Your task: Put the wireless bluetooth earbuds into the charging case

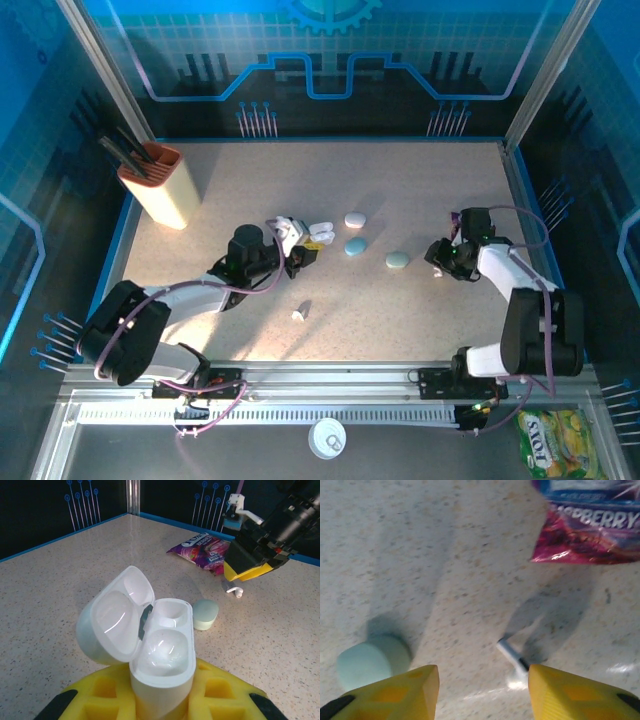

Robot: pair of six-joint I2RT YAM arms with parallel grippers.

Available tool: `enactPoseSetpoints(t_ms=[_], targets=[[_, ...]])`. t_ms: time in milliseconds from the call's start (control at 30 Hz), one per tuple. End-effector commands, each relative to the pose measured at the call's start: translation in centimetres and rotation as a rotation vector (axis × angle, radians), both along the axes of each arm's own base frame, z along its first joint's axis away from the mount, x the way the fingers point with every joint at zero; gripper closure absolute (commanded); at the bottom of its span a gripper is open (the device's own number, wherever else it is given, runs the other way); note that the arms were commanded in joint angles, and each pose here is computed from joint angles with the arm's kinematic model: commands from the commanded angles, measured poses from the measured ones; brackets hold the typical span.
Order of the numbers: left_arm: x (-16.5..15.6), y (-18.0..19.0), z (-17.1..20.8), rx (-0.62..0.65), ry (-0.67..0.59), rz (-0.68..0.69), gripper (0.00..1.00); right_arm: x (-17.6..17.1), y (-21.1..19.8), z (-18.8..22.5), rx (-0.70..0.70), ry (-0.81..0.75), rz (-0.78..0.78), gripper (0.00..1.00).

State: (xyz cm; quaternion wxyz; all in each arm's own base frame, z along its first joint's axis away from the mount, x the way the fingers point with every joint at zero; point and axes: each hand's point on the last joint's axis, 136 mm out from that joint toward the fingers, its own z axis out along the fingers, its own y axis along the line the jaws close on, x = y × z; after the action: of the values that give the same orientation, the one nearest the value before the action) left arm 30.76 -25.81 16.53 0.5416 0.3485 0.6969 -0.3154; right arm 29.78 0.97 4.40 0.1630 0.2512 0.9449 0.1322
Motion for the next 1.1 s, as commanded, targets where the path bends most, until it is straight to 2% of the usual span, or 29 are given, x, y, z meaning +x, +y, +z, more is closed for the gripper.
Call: enactPoseSetpoints(t_ms=[0,200,300,400,467,567,633,700,900,1067], targets=[[-0.1,0.4,0.8,0.007,-0.032,0.002,0.83,1.4,-0.2,-0.4,0.021,-0.001,0.036,0.57],[0.0,0.4,0.8,0.008,-0.026,0.006,0.83,1.4,0.3,-2.2,0.057,0.055,0.057,0.66],[-0.1,0.5,0.7,0.008,-0.022,0.007,0.83,1.1,0.5,-2.2,0.066,0.061,0.054,0.74],[-0.1,0.5,0.7,0.010,-0.020,0.009,0.83,0.5,0.6,-1.8,0.068,0.066,0.053,0.77],[0.0,0.5,0.7,0.009,-0.022,0.009,0.83,0.0,0.6,-1.6,0.070,0.067,0.038,0.75],[0.0,0.3,0.8,0.007,-0.023,0.001,0.83,-0.5,0.4,-1.4,0.069,0.060,-0.002,0.59],[0.1,0.2,0.8,0.005,-0.021,-0.003,0.83,-0.7,0.3,-1.3,0.067,0.037,-0.034,0.53],[0.1,0.1,0.9,0.004,-0.022,-0.006,0.83,-0.8,0.2,-1.5,0.074,0.036,-0.053,0.54],[0.0,0.1,0.8,0.004,-0.022,-0.012,0.83,-0.6,1.0,-2.4,0.130,0.058,-0.064,0.63],[-0.2,0.2,0.5,0.004,-0.018,-0.007,0.83,0.0,1.3,-2.7,0.152,0.055,-0.063,0.63]])
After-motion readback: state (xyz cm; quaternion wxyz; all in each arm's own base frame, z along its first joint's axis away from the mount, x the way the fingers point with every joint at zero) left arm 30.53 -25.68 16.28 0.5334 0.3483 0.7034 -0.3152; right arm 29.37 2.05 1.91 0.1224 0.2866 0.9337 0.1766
